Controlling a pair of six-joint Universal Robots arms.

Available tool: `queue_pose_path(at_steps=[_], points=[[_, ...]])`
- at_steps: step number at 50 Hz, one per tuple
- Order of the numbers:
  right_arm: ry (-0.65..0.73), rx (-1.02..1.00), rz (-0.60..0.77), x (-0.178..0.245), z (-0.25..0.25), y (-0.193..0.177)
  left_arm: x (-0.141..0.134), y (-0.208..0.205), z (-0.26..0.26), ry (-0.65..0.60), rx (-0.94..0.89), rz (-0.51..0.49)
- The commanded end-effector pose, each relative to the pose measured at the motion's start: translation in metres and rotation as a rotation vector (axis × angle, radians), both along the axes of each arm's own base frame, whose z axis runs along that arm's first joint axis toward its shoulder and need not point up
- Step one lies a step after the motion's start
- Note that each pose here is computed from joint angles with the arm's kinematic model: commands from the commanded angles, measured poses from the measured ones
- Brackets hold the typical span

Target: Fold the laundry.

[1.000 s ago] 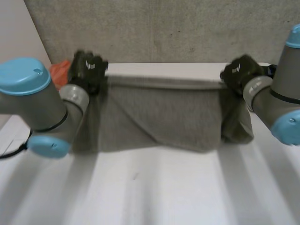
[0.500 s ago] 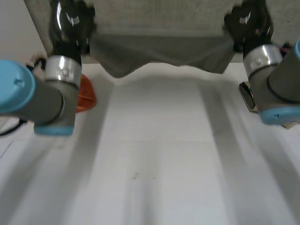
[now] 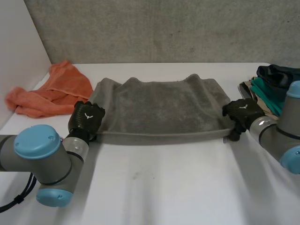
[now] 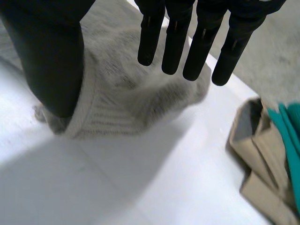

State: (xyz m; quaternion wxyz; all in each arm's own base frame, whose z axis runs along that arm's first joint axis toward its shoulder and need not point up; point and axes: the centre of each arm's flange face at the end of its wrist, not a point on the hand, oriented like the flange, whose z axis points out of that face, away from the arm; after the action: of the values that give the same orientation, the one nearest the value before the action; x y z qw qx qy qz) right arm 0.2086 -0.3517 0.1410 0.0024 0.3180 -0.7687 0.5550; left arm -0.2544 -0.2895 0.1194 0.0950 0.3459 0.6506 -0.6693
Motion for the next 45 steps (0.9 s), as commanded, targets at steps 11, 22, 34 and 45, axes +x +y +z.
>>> queue_pose_path(at_steps=[11, 22, 34, 45], points=[[-0.103, 0.142, -0.107, -0.027, 0.003, -0.002, 0.026, -0.009, 0.007, -0.014, 0.031, 0.078], [-0.103, 0.137, -0.084, -0.027, 0.006, -0.001, 0.043, -0.004, 0.033, -0.007, 0.025, 0.116], [0.243, -0.081, 0.021, -0.046, 0.118, 0.048, 0.055, 0.051, 0.115, -0.008, 0.058, 0.062], [0.482, -0.134, 0.081, -0.051, 0.160, 0.104, 0.058, 0.087, 0.150, -0.038, 0.144, -0.011]])
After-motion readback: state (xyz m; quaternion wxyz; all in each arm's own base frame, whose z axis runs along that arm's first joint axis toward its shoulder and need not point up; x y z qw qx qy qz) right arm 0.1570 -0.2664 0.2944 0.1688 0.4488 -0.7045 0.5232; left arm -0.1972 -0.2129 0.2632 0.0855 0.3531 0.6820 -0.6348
